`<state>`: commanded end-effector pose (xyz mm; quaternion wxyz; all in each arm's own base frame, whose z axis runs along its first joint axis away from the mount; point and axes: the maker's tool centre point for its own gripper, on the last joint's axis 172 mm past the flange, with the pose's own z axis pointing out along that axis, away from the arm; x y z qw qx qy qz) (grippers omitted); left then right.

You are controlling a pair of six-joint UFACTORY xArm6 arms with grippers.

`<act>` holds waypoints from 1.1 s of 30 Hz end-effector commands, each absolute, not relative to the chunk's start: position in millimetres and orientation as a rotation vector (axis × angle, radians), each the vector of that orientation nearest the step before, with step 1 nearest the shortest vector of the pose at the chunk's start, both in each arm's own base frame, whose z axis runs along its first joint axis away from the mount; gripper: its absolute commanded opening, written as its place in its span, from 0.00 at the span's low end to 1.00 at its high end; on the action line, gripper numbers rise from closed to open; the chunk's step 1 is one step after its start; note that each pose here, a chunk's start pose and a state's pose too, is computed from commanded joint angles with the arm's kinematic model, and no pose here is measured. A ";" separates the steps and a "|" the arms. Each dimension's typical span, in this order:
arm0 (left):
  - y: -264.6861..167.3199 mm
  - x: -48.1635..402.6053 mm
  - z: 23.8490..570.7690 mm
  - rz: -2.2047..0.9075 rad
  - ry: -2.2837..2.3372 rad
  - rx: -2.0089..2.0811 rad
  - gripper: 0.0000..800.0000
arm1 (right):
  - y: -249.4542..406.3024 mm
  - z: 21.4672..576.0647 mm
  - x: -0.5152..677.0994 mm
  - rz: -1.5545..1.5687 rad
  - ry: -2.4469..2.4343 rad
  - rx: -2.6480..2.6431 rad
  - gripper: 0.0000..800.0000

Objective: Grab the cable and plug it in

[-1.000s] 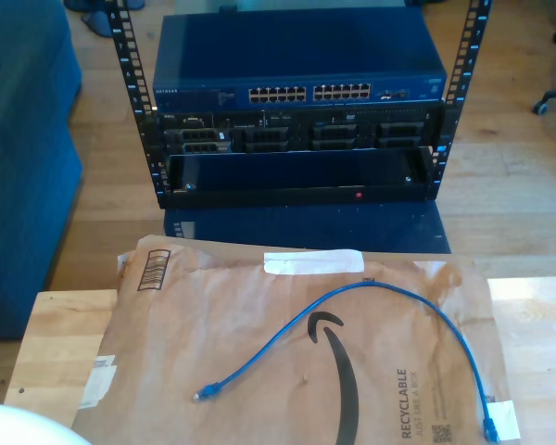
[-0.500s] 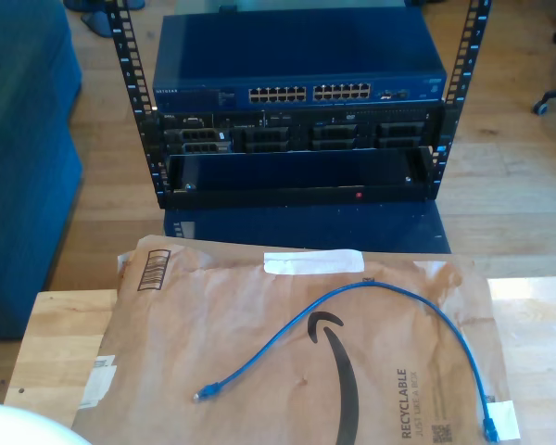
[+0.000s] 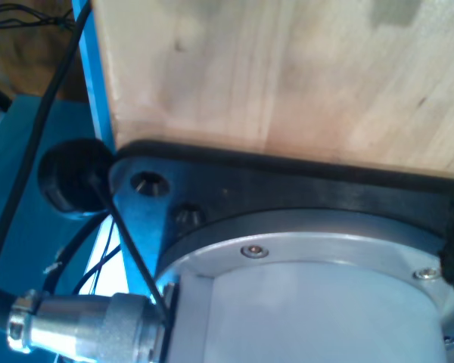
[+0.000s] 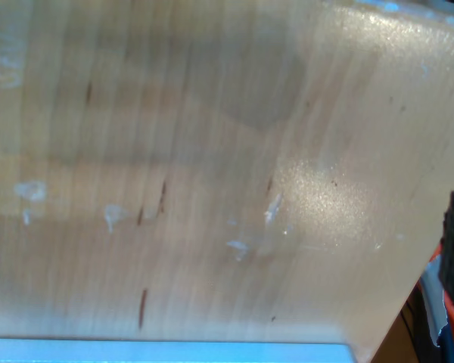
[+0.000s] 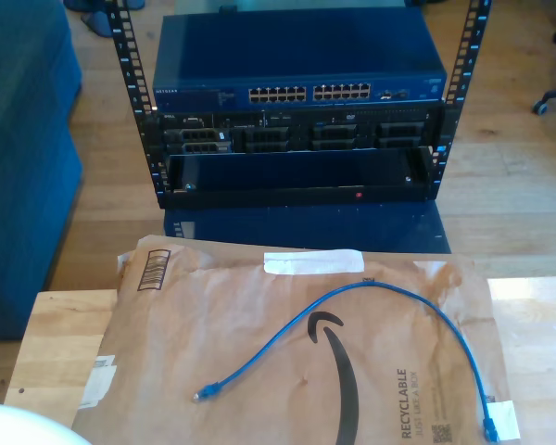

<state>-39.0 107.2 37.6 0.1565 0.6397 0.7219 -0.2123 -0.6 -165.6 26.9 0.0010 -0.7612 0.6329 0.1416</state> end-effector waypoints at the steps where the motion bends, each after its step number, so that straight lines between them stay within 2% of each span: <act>1: 107.2 -39.0 37.6 -0.608 2.067 1.831 1.00 | -165.6 26.9 -0.6 0.445 1.987 -2.390 1.00; 17: 106.0 -39.2 38.2 -0.616 2.066 1.826 1.00 | -166.8 27.7 0.4 0.439 2.050 -2.345 1.00; 20: 109.5 -40.8 43.6 -0.621 2.079 1.821 1.00 | -180.5 46.7 -0.7 0.418 2.119 -2.336 1.00; 29: 120.0 -44.7 88.9 -0.694 2.053 1.784 1.00 | -216.6 109.0 2.6 0.396 2.195 -2.310 1.00; 33: 137.8 -33.3 137.8 -0.768 2.003 1.827 1.00 | -220.0 115.0 47.4 0.336 2.179 -2.385 1.00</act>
